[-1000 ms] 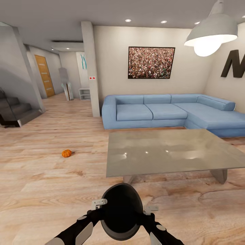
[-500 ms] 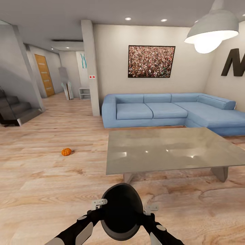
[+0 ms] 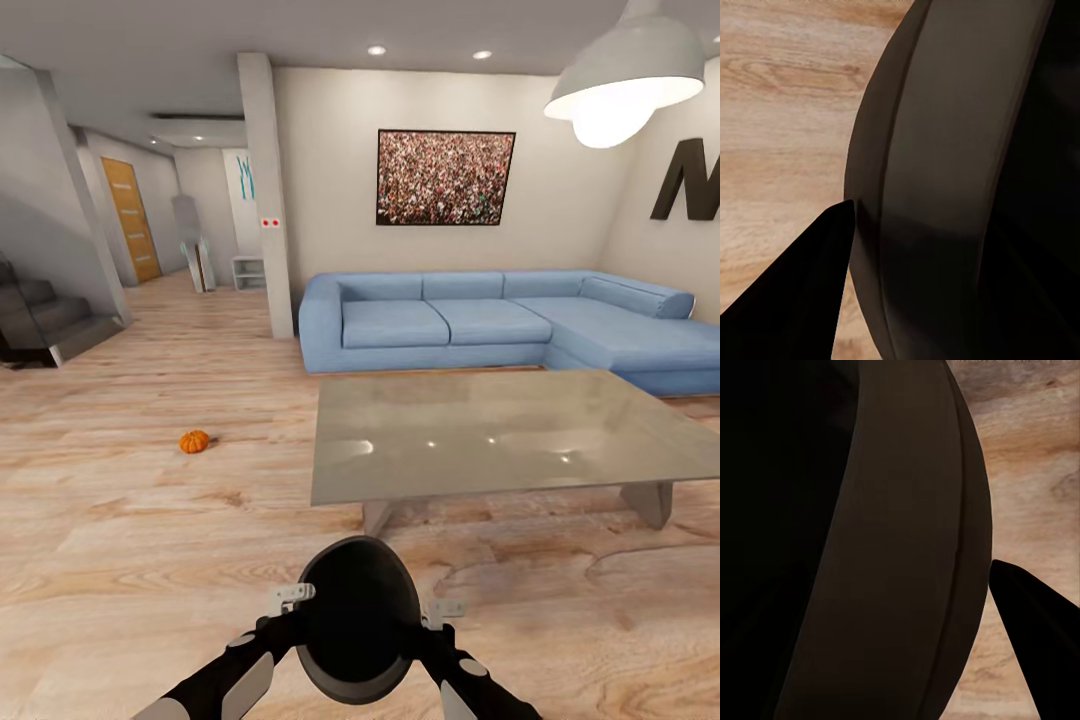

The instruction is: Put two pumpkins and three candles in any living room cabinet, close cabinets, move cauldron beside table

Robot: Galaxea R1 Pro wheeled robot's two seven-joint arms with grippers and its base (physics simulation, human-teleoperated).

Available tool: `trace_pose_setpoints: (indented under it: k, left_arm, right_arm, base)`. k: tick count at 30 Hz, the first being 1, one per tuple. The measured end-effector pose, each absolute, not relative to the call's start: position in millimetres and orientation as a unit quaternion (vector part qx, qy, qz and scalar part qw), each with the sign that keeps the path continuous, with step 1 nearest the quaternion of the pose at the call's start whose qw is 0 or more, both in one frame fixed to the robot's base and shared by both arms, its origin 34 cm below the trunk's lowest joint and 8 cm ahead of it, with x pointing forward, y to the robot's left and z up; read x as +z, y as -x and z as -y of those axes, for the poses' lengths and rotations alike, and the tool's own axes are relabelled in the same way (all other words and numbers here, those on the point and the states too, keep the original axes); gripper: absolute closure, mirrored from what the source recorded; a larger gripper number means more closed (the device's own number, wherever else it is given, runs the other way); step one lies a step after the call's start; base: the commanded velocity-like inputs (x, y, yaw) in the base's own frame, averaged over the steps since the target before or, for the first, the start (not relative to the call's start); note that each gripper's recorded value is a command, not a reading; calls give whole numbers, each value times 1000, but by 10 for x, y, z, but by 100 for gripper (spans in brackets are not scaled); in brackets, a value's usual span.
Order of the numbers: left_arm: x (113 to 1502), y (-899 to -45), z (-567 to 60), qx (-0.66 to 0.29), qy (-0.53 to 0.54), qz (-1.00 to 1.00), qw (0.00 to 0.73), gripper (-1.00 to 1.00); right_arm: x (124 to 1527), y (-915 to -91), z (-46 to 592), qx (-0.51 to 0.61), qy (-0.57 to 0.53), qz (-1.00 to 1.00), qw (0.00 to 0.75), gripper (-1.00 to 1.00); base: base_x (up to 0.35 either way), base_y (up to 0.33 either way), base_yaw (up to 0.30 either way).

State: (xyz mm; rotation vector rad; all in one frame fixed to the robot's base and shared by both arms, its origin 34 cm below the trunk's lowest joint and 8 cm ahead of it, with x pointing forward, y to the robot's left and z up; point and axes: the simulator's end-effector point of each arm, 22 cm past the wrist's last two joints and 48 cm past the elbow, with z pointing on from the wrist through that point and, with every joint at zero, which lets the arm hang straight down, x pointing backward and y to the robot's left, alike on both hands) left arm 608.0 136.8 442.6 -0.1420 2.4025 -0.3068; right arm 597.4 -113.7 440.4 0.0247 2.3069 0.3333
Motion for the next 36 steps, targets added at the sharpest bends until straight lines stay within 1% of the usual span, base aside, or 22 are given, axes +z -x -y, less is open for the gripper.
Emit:
trace_pose_setpoints:
  k: [36]
  left_arm:
    - [3653, -5915, -1361, -118, 55, -928, 350, 100]
  right_arm:
    - [3628, -5809, 1144, 132, -10, -910, 394, 100]
  base:
    - [0, 0, 0]
